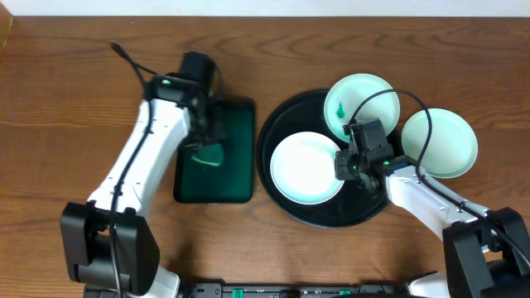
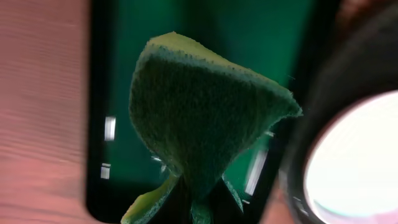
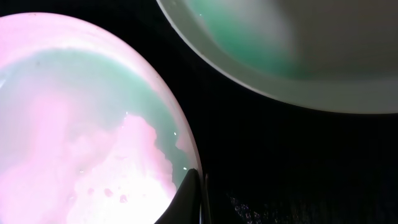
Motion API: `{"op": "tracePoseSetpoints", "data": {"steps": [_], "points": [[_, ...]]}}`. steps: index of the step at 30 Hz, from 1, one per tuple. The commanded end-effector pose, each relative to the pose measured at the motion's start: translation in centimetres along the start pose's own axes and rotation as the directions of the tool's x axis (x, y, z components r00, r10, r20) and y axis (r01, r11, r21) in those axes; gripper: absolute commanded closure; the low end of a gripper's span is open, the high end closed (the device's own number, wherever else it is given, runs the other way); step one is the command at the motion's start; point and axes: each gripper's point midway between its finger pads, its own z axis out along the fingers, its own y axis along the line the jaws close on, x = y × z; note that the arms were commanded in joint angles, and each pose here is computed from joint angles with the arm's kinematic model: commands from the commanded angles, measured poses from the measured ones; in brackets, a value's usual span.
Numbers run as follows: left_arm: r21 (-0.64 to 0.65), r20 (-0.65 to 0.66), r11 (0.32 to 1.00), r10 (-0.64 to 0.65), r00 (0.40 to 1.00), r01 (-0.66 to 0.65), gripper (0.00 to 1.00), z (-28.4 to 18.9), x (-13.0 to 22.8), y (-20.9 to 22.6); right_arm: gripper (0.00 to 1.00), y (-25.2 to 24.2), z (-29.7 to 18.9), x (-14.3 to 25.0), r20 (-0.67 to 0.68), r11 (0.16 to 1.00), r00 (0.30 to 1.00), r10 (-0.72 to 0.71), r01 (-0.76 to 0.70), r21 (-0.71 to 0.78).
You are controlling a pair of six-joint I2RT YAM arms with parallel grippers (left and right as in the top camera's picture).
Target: Clean dirty plates on tray and stack at the side
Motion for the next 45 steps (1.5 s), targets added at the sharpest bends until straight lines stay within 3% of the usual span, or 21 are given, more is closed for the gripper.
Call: {"op": "tracePoseSetpoints", "data": {"steps": [1,7,17,19,21,23,30,36,42,45], "points": [[-0.076,-0.014,0.997,0.007,1.000,-0.008,0.93,1.3,0.3,2.9,0.99,1.0,0.1,0.5,-0.014,0.999,1.000,-0.023,0.023,-0.033],[-0.068,0.017,0.998,-0.014,1.000,0.015,0.93,4.3,0.1,3.8,0.99,1.0,0.1,0.5,-0.014,0.999,1.000,-0.023,0.023,-0.033],[-0.063,0.032,0.998,-0.013,0.999,0.015,0.92,5.2,0.0,3.9,0.99,1.0,0.1,0.5,-0.015,0.999,1.000,-0.023,0.023,-0.033],[-0.062,0.033,0.998,-0.014,0.999,0.016,0.83,5.2,0.0,3.9,0.99,1.0,0.1,0.5,-0.015,0.999,1.000,-0.023,0.023,-0.033],[-0.061,0.037,0.998,-0.013,0.999,0.016,0.59,5.0,-0.1,3.8,0.99,1.0,0.1,0.5,-0.015,0.999,1.000,-0.023,0.023,-0.033],[-0.059,0.042,0.998,-0.014,0.999,0.016,0.51,4.4,-0.4,3.7,0.99,1.0,0.1,0.5,-0.015,0.999,1.000,-0.023,0.023,-0.033],[-0.019,0.175,0.999,-0.044,0.984,0.048,0.41,-1.0,-3.4,3.7,0.99,0.9,0.1,0.6,-0.020,0.999,1.000,-0.023,0.022,-0.031],[0.025,0.310,0.978,-0.203,0.929,0.206,0.30,-5.5,-5.6,7.7,0.98,0.9,0.1,0.7,-0.022,0.999,1.000,-0.022,0.022,-0.030],[0.000,0.298,0.942,-0.320,0.899,0.335,0.24,-5.9,-4.9,12.5,0.78,0.7,0.1,1.0,-0.035,1.000,0.999,-0.021,0.020,-0.024],[-0.004,0.296,0.933,-0.343,0.891,0.361,0.22,-6.0,-4.8,13.5,0.78,0.6,0.1,1.2,-0.043,1.000,0.999,-0.001,0.000,-0.018]]}}
